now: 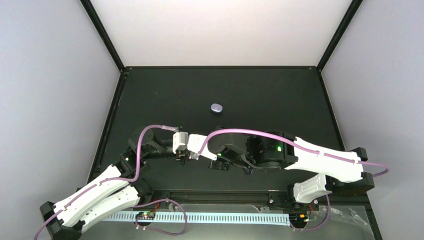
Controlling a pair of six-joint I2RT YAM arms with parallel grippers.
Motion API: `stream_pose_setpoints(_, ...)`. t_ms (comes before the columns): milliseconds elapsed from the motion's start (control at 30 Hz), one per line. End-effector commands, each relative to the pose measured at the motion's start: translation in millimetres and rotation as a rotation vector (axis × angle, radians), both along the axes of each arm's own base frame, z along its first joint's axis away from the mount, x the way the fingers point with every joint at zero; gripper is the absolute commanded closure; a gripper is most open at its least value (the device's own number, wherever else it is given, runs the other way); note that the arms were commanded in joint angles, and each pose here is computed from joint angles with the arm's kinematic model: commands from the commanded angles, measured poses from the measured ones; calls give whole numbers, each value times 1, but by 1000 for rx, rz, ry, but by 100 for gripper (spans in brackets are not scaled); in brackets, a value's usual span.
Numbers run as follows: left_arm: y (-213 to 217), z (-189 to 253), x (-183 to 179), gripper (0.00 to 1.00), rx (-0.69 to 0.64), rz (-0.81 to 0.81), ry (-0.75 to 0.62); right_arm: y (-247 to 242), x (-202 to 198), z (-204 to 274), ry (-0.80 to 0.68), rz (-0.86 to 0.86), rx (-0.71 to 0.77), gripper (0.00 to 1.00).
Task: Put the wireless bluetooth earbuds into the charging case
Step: Place the earbud in the charging case.
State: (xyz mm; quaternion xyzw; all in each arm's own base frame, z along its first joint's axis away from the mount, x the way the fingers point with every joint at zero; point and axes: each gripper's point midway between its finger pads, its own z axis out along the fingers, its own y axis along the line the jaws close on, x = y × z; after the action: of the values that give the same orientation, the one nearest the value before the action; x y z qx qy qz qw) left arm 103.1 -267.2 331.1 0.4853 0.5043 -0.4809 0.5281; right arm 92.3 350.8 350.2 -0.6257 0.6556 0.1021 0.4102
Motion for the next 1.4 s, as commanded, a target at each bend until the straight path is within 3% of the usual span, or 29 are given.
stream_pose_setpoints(0,7,39,-10,98,-105,-15,-92,13,-6,-3,31,13,12,99)
stream_pose_setpoints(400,5,33,-7,98,-92,-6,-88,7,-3,17,25,-11,74,86)
stream_pose_setpoints(733,2,28,-3,98,-80,0,-78,-10,-6,67,40,-18,235,70)
stream_pose_setpoints(867,2,28,-3,99,-79,4,-71,-21,-6,85,83,-19,310,69)
stream_pose_setpoints(1100,4,28,0,98,-81,25,-62,-34,-14,97,267,42,460,79)
stream_pose_setpoints(1367,4,29,1,99,-85,32,-59,-18,-27,63,388,90,398,78)
